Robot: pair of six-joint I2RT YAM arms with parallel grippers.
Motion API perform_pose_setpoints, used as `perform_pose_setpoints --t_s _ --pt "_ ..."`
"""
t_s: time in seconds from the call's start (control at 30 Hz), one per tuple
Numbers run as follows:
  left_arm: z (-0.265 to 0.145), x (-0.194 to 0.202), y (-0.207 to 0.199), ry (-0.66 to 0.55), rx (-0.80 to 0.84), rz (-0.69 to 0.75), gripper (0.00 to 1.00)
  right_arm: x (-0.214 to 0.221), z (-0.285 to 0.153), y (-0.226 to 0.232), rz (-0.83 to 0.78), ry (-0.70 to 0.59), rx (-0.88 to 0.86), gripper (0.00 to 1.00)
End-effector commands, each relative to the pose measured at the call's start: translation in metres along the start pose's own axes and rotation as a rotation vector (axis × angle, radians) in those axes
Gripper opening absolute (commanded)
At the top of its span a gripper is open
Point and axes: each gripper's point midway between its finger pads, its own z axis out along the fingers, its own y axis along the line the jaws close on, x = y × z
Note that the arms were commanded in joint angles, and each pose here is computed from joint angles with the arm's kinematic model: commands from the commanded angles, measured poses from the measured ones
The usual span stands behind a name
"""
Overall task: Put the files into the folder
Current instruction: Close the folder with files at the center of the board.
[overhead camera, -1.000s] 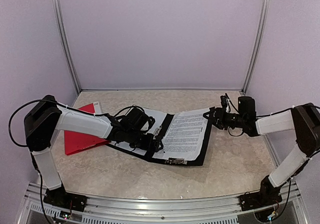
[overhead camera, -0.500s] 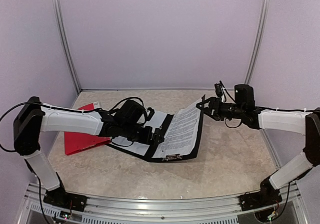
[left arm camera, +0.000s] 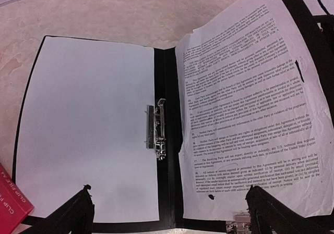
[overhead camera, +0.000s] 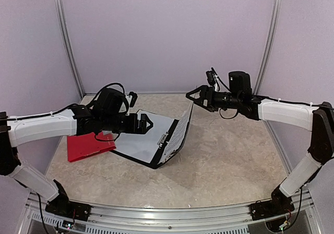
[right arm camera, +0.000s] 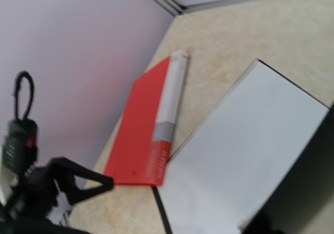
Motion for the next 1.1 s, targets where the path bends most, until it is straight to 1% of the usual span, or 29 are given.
perform_pose_setpoints --t_s 0.0,0.23,0.5,0.63,0.73,0.9,1.07 --pt "-0.01 0.013 0.023 0.021 -0.076 0.003 0.99 -0.003 0.026 0.015 -0.031 0.034 -0.009 0.84" --pt "-0.028 0.013 0.037 -0.013 -0.113 -0.015 0.99 0.004 0.071 0.028 -0.04 0.088 -0.054 0.92" --pt "-0.055 0.012 0.06 -0.071 -0.204 -0.047 0.99 0.013 0.125 0.037 -0.039 0.138 -0.112 0.99" --pt "-0.076 0.011 0.077 -0.133 -0.275 -0.099 0.99 0.028 0.153 0.023 -0.022 0.178 -0.116 0.99" --pt "-0.093 0.009 0.087 -0.189 -0.311 -0.127 0.99 0.039 0.169 0.005 -0.01 0.196 -0.097 0.99" --pt "-0.119 0.006 0.108 -0.264 -0.412 -0.182 0.99 0.063 0.189 -0.026 0.003 0.233 -0.069 0.99" --pt "-0.135 -0.002 0.113 -0.317 -0.444 -0.183 0.99 0.087 0.201 -0.051 -0.01 0.28 -0.004 0.98"
